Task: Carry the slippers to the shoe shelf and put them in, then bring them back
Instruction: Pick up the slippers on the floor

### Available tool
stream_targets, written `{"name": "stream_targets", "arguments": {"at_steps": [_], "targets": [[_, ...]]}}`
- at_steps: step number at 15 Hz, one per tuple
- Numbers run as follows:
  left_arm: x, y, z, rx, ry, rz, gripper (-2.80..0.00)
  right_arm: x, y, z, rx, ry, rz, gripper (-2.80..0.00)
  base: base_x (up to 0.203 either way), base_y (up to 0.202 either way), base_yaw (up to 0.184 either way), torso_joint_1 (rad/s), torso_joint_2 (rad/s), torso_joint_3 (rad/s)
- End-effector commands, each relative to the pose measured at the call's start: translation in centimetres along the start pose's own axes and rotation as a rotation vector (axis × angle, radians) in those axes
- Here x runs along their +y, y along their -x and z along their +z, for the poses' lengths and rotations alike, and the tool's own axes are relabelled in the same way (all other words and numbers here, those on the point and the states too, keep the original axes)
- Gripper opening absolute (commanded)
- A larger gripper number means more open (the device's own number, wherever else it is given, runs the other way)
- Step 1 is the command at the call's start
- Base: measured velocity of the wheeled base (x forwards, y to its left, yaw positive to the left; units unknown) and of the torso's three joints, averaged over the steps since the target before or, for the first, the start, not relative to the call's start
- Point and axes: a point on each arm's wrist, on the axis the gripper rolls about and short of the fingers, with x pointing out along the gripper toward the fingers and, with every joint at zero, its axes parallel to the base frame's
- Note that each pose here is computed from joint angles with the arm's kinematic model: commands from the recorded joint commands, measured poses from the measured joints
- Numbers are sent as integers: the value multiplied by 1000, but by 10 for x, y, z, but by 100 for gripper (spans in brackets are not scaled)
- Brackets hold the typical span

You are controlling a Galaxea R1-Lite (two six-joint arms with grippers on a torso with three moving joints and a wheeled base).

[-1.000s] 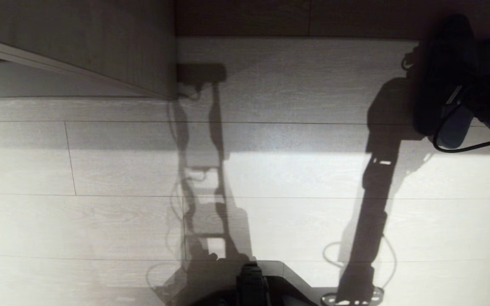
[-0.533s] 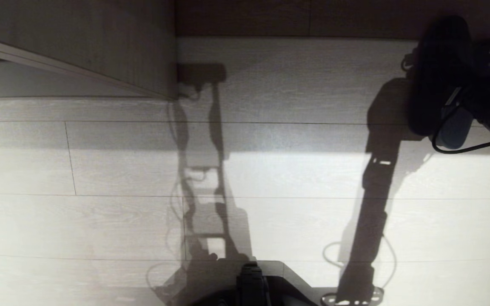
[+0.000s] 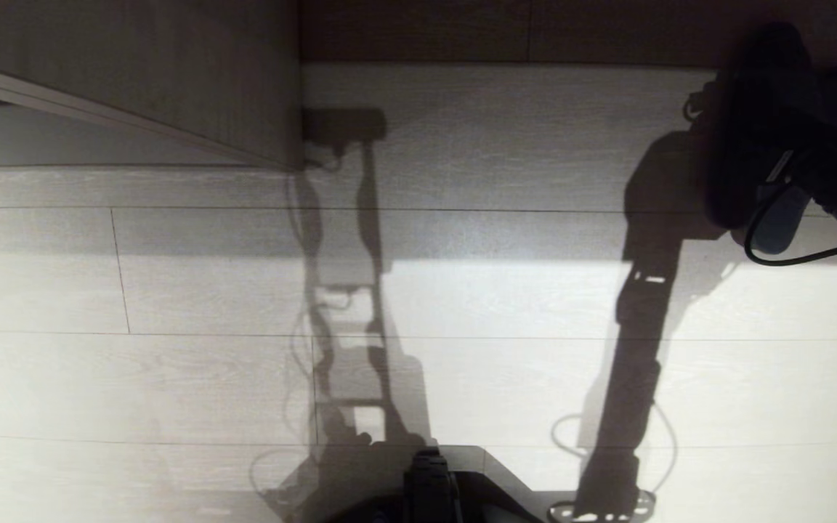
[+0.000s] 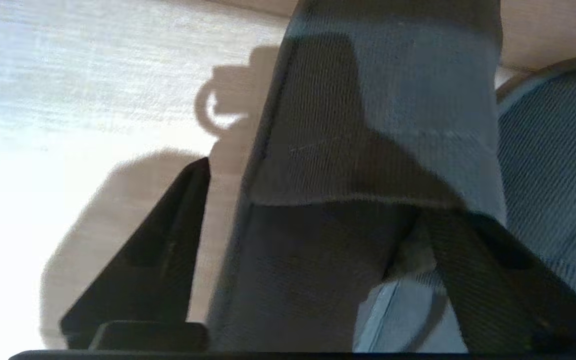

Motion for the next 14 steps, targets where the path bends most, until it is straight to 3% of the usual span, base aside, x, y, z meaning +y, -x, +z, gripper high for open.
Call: {"name": "stream_targets", "arguments": {"at_steps": [1,10,13,14], "targets": [[0,0,0,0,0,1,-280,1,8,14,-16,5,0,0,0,0,0,0,0,0],[0,0,0,0,0,1,-280,15,52,31,134,-34,20,0,0,0,0,0,0,0],[0,0,0,0,0,1,-280,16,54,30,145,-36,25,0,0,0,0,0,0,0],[0,0,0,0,0,1,-280,18,61,32,155,-38,32,-280,0,0,0,0,0,0]]}}
